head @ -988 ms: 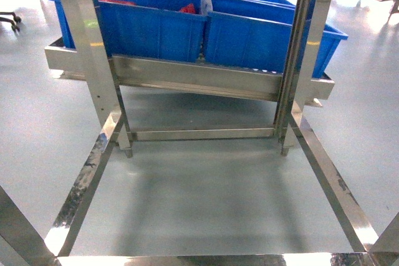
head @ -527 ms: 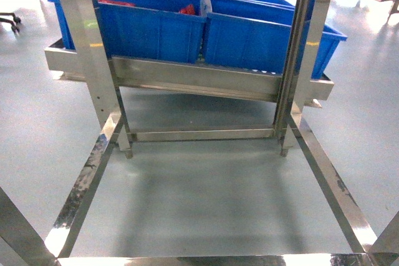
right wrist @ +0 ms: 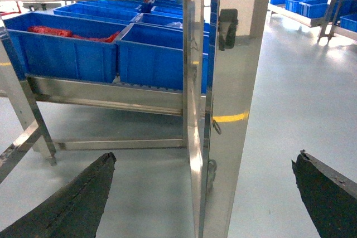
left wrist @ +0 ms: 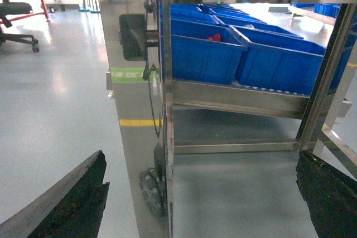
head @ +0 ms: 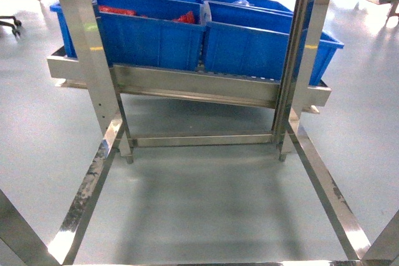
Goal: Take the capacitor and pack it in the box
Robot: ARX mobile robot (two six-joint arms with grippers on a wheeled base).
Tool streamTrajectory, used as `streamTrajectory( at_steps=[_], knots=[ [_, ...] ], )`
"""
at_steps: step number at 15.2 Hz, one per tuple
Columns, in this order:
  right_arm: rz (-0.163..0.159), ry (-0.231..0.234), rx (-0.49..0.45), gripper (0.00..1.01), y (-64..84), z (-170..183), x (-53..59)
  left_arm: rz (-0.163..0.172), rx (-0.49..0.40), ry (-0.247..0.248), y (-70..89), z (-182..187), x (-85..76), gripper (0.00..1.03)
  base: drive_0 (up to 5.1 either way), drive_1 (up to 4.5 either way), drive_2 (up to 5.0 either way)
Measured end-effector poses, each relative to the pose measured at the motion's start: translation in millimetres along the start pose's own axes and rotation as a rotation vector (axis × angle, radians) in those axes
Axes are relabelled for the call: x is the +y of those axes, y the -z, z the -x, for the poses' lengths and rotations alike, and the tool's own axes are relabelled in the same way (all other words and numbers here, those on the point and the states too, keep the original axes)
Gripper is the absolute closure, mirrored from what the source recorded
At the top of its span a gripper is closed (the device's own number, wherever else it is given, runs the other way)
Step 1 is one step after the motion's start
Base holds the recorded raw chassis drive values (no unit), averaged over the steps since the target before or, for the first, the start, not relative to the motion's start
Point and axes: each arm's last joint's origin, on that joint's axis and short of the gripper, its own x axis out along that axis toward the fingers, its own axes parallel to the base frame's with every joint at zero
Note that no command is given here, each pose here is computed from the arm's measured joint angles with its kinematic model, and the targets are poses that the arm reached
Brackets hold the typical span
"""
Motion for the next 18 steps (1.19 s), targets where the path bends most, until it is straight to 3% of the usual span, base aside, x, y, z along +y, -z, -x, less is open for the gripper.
streamTrajectory(
  at_steps=[18],
  knots=[
    [0.0, 0.0, -0.001, 0.03, -0.1, 0.0, 0.0, 0.0, 0.001, 0.0, 0.1, 0.0, 0.0, 0.05, 0.0, 0.0, 0.0]
  ],
)
